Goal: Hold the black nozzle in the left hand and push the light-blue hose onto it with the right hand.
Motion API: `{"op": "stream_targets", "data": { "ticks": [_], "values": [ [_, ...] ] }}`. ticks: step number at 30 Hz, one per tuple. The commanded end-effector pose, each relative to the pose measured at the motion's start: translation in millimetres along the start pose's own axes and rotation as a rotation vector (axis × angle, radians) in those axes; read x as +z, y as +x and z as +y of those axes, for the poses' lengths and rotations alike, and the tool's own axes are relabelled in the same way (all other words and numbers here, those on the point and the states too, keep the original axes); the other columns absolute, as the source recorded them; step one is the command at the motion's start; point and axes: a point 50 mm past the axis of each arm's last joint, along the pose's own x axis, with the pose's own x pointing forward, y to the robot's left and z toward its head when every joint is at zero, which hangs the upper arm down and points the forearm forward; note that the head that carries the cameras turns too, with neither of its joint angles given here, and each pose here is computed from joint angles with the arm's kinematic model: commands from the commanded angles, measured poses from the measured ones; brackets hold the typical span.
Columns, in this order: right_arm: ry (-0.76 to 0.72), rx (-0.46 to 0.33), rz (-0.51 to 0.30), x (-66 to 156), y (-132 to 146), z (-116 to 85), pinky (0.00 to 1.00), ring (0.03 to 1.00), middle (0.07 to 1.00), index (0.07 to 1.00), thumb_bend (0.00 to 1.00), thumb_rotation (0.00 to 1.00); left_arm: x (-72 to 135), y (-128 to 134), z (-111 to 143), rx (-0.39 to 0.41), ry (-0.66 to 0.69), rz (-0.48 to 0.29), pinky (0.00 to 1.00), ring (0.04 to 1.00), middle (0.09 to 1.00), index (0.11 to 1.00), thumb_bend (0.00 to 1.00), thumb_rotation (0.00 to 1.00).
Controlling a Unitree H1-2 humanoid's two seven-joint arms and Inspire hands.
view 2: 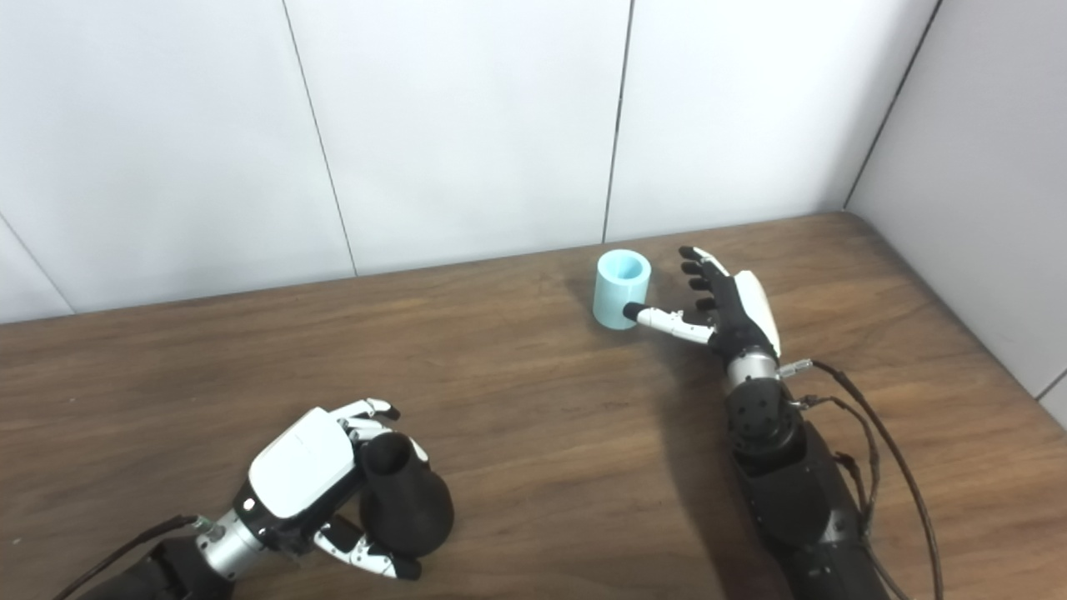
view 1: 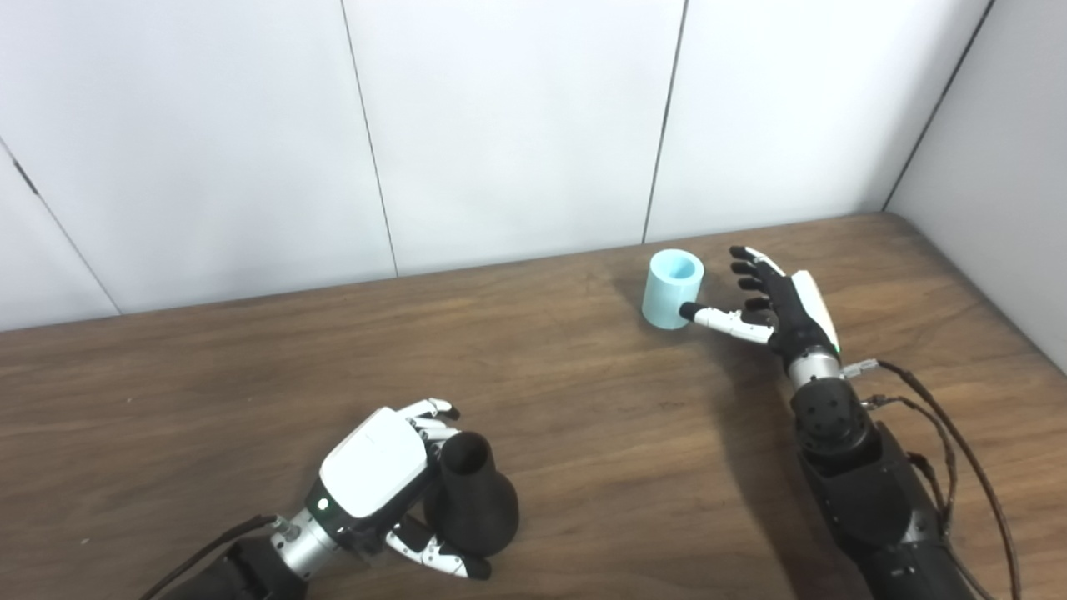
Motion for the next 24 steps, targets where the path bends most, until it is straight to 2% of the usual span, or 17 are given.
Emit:
{"op": "stream_targets", "data": {
  "ticks": [1, 11, 20, 24],
  "values": [
    [0.047, -0.02, -0.127, 28.8, 15.2, -6.6, 0.78, 0.837, 0.854, 0.87, 1.0, 0.52, 64.7, -79.9, -92.5, -0.382, -0.117, -0.018, 0.72, 0.487, 0.429, 0.518, 0.52, 0.0],
    [0.075, 0.024, -0.128, 32.6, 15.9, 10.5, 0.78, 0.847, 0.873, 0.899, 1.0, 0.5, 65.6, -79.1, -90.1, -0.386, -0.111, -0.021, 0.72, 0.49, 0.436, 0.52, 0.52, 0.0],
    [0.129, 0.067, -0.137, 38.5, 16.5, 26.9, 0.84, 0.894, 0.907, 0.923, 1.0, 0.48, 66.7, -79.1, -91.2, -0.391, -0.103, -0.02, 0.72, 0.491, 0.438, 0.518, 0.52, 0.0],
    [0.141, 0.075, -0.132, 40.2, 16.6, 32.4, 0.81, 0.886, 0.909, 0.924, 1.0, 0.48, 67.4, -78.3, -91.2, -0.383, -0.107, -0.023, 0.71, 0.482, 0.438, 0.516, 0.52, 0.0]
  ]
}}
